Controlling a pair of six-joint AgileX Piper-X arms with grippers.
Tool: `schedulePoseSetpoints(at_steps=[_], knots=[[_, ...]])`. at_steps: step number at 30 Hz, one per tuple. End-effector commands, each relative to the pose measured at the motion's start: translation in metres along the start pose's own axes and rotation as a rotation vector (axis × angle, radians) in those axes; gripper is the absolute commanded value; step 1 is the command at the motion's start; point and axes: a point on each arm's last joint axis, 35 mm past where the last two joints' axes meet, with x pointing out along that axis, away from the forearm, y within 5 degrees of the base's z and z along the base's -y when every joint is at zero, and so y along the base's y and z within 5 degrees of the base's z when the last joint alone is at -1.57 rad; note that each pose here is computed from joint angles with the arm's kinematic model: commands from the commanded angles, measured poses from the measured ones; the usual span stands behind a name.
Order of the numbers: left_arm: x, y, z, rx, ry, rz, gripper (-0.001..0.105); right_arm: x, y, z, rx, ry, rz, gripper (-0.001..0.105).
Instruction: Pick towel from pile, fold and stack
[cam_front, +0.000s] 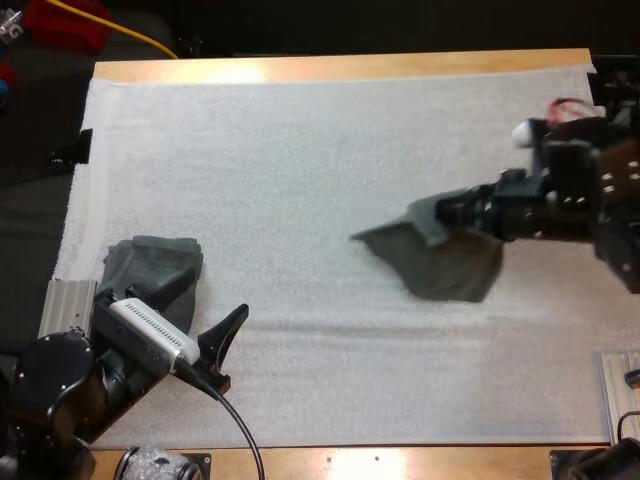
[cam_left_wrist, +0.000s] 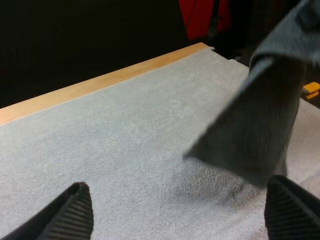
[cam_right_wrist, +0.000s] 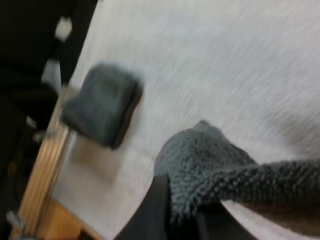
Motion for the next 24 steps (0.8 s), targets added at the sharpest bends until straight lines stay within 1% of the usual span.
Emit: schedulePoseSetpoints(at_steps=[1, 3, 6, 9, 12, 18, 21, 24], knots=[[-0.001, -0.001, 0.002, -0.006, -0.007, -0.004, 0.069, 0.008, 0.005, -0.001, -0.033, 0.023, 0.003, 0.001], [-0.001, -0.001, 0.002, -0.006, -0.007, -0.004, 0.069, 0.02, 0.01, 0.0, -0.051, 0.046, -0.002, 0.001], [-0.001, -0.001, 0.002, -0.006, -0.007, -0.004, 0.069, 0.046, 0.014, 0.0, -0.061, 0.097, 0.022, 0.001], [-0.001, -0.001, 0.002, -0.006, -0.007, -0.004, 0.069, 0.073, 0.018, 0.002, -0.075, 0.121, 0.026, 0.001], [-0.001, -0.001, 0.002, -0.006, -0.007, -0.004, 0.069, 0.1, 0.019, 0.006, -0.067, 0.1, 0.002, 0.001], [-0.001, -0.001, 0.001, -0.008, 0.0, -0.003, 0.069, 0.145, 0.021, 0.013, -0.025, 0.058, 0.031, 0.001], [-0.001, -0.001, 0.0, -0.012, 0.009, -0.002, 0.069, 0.166, 0.015, 0.013, 0.018, 0.056, 0.031, 0.001], [-0.001, 0.0, -0.002, -0.019, 0.027, 0.001, 0.069, 0.181, 0.011, 0.014, 0.029, 0.042, 0.035, 0.006]])
